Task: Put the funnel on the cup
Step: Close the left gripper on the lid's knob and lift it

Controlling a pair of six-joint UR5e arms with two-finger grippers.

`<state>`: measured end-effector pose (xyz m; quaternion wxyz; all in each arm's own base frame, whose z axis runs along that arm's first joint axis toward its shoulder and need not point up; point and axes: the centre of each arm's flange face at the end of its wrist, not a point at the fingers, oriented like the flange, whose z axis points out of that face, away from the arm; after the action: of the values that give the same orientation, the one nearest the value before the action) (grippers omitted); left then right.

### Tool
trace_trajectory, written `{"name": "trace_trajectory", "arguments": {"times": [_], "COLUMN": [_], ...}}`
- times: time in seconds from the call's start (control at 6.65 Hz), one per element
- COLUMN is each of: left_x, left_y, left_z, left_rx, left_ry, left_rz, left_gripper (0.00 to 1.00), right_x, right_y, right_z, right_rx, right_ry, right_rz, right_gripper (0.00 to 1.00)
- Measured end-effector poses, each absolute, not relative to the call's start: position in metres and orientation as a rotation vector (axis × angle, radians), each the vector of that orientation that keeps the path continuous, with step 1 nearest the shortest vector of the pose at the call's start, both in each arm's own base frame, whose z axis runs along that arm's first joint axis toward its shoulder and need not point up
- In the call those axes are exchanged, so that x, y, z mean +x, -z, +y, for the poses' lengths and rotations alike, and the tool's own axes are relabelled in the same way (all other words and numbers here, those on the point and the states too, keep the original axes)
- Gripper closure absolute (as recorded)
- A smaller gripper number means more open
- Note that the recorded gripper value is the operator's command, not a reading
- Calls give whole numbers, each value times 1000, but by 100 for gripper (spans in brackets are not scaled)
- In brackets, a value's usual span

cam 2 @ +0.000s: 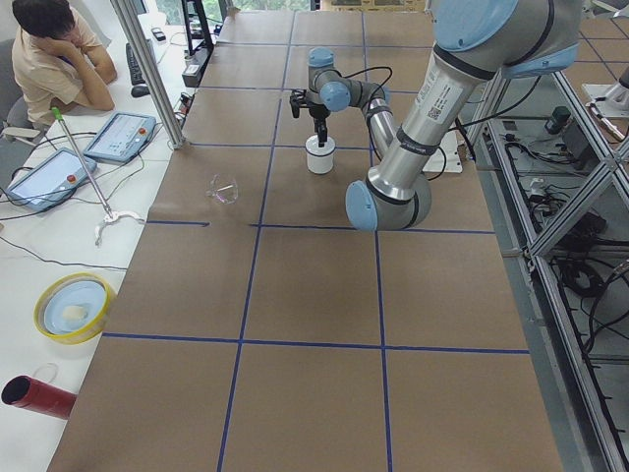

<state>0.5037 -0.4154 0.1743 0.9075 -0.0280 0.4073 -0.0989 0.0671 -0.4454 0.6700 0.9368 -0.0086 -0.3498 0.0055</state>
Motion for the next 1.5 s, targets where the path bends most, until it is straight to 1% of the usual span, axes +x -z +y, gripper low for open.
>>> {"name": "trace_trajectory", "arguments": {"times": [0.6,0.75,0.9,1.5], "left_x": [500,499,498,476], "left_y": [-171,-170,-170,-151], "left_z": [-412,-412,-410,-401], "left_rx": [-69,-72,-74,-59], "left_ry": [206,207,208,201], "left_rz": [823,817,812,826], "left_gripper": [71,93,100,100], "right_x": [67,67,67,67], "right_y": [-670,-670,-670,-670], "right_z": [-445,-445,-445,-445], "right_rx": [-18,-18,-18,-18], "right_ry": [-11,-11,-11,-11], "right_rz": [-715,-715,-715,-715], "right_gripper": [0,0,0,0]}}
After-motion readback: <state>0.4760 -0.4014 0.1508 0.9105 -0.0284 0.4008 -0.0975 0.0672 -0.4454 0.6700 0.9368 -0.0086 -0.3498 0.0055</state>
